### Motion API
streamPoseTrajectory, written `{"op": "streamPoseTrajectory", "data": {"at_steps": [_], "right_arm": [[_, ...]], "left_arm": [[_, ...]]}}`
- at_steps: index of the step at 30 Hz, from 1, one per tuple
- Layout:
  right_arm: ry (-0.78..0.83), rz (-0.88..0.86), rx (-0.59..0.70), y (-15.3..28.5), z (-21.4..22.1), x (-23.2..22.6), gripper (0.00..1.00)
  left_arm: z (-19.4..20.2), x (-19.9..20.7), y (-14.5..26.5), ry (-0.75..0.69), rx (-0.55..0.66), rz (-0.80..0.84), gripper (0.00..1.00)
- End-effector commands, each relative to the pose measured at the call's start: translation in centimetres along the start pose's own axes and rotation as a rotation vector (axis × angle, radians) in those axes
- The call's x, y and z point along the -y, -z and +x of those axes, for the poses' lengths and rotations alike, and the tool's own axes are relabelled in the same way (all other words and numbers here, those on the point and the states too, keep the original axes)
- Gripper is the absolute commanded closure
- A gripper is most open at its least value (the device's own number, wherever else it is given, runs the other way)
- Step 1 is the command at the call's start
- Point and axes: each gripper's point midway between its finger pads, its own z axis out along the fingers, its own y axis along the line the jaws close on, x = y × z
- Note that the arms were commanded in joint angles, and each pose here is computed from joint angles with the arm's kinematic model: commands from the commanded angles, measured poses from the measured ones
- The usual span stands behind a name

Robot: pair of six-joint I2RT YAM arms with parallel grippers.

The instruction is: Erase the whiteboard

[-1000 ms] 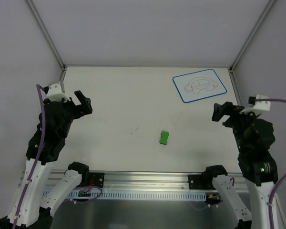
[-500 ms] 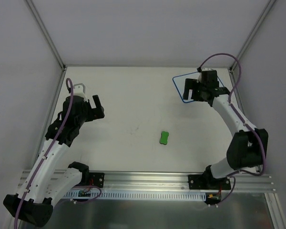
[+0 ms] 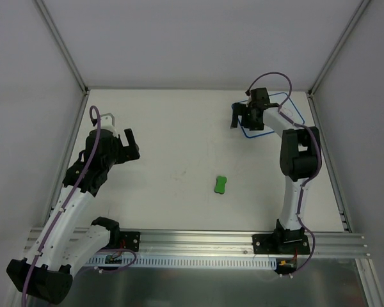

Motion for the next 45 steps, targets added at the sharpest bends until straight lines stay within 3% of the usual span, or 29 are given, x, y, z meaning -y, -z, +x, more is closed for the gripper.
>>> {"op": "streamPoseTrajectory", "data": {"at_steps": [1, 3, 7, 13, 15, 20, 32, 41, 45], "right_arm": [[-0.027, -0.043, 0.041, -0.9, -2.0, -1.1, 0.01], [-0.051, -0.057, 0.020, -1.5, -1.5, -1.4, 0.02], [-0.105, -0.074, -0.028, -2.7, -0.1, -1.6, 0.15], [-0.175, -0.097, -0.116, -2.9, 2.3, -2.4, 0.25], [-0.176, -0.122, -0.158, -3.0, 3.5, -3.4, 0.27], [-0.132, -0.192, -0.243, -2.9, 6.7, -7.6, 0.44], [0.155, -0.447, -0.380, 0.5, 14.5, -24.6, 0.51], [0.410, -0.488, -0.483, 4.0, 22.2, -29.2, 0.51], [0.451, -0.497, -0.430, 7.2, 21.7, -29.1, 0.50]], "left_arm": [[-0.5, -0.1, -0.2, -0.013, 0.021, 0.005, 0.01], [-0.4, -0.1, -0.2, -0.013, 0.020, 0.009, 0.01], [-0.5, -0.1, -0.1, -0.012, 0.024, 0.009, 0.01], [-0.4, -0.1, -0.2, -0.012, 0.024, 0.010, 0.01], [-0.4, -0.1, -0.1, -0.012, 0.025, 0.011, 0.01], [-0.5, -0.2, -0.1, -0.009, 0.029, 0.007, 0.01], [-0.6, -0.7, 0.0, 0.005, 0.040, -0.012, 0.01], [-0.3, -0.8, -0.2, 0.008, 0.028, -0.018, 0.01], [0.0, -0.3, -0.6, 0.007, 0.005, 0.005, 0.01]]}}
